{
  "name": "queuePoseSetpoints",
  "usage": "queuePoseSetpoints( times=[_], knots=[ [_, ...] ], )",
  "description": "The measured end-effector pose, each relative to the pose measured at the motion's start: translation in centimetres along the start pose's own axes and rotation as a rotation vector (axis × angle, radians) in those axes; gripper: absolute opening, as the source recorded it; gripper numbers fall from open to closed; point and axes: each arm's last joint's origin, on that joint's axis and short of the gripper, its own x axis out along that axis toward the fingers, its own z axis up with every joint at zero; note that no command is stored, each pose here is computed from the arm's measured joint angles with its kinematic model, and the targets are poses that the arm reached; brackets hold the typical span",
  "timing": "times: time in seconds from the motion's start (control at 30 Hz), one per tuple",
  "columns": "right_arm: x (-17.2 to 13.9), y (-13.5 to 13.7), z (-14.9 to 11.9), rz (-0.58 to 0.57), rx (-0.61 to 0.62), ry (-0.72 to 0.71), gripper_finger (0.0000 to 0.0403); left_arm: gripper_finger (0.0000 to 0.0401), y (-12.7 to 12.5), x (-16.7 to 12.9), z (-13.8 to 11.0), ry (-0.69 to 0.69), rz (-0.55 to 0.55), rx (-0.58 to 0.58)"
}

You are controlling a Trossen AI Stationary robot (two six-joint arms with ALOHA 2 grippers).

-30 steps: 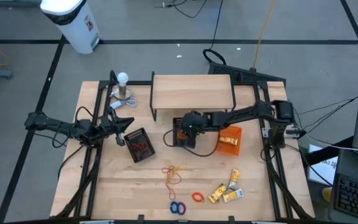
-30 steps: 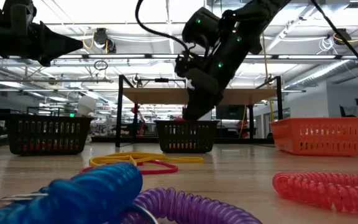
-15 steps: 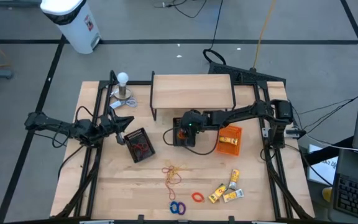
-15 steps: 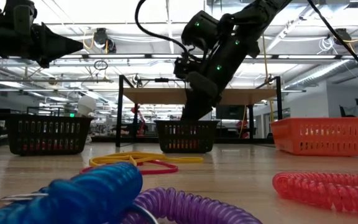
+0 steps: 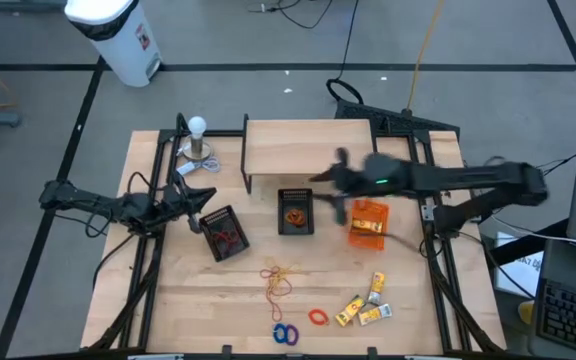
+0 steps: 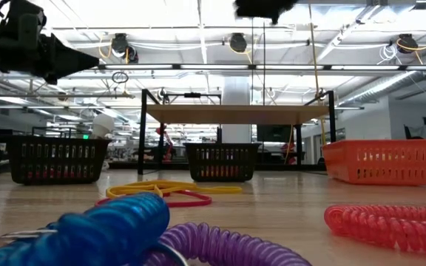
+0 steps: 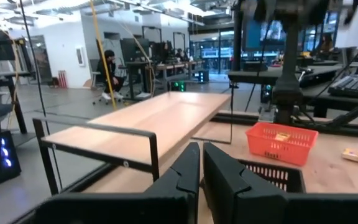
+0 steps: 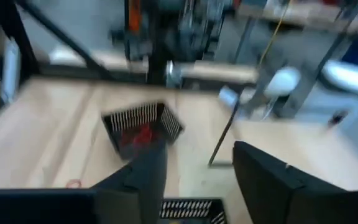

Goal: Pick & Place Office Desk Supplies
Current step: Put the crayon box into the orange basket

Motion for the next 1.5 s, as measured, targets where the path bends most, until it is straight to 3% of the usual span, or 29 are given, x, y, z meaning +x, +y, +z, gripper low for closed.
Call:
queuePoseSetpoints(
  times=[0.1, 0.23, 0.37, 0.57, 0.73, 0.9, 1.13, 1.5],
  knots=[
    [-5.1, 0.1, 0.6, 0.013, 0.001, -0.169, 0.0103, 0.0023, 0.0, 0.0, 0.1, -0.003, -0.017, -0.016],
    [-10.6, 0.1, -0.8, 0.042, 0.005, -0.303, 0.0018, 0.0004, -0.3, 0.0, 0.9, -0.005, -0.121, 0.03],
    [-13.2, 0.1, -3.8, -0.006, 0.096, -0.326, 0.0006, 0.0003, -0.6, -0.1, 1.4, -0.004, -0.267, 0.11],
    [-13.6, 0.7, -8.8, 0.027, 0.131, -0.336, 0.0002, 0.0002, -0.8, -0.3, 3.1, -0.034, -0.4, 0.144],
    [-14.1, 0.8, -11.6, 0.031, 0.184, -0.388, 0.0001, 0.0002, -0.2, -0.5, 5.1, 0.021, -0.392, 0.14],
    [-13.8, 1.2, -13.8, 0.055, 0.19, -0.377, 0.0001, 0.0001, -0.1, -0.5, 5.3, 0.007, -0.39, 0.188],
    [-14.0, 1.4, -15.6, 0.055, 0.19, -0.409, 0.0001, 0.0001, 0.0, -0.7, 4.8, 0.053, -0.406, 0.171],
    [-13.5, 1.8, -18.6, 0.049, 0.203, -0.418, 0.0001, 0.0, -0.3, -0.8, 1.3, 0.144, -0.412, 0.123]
  ],
)
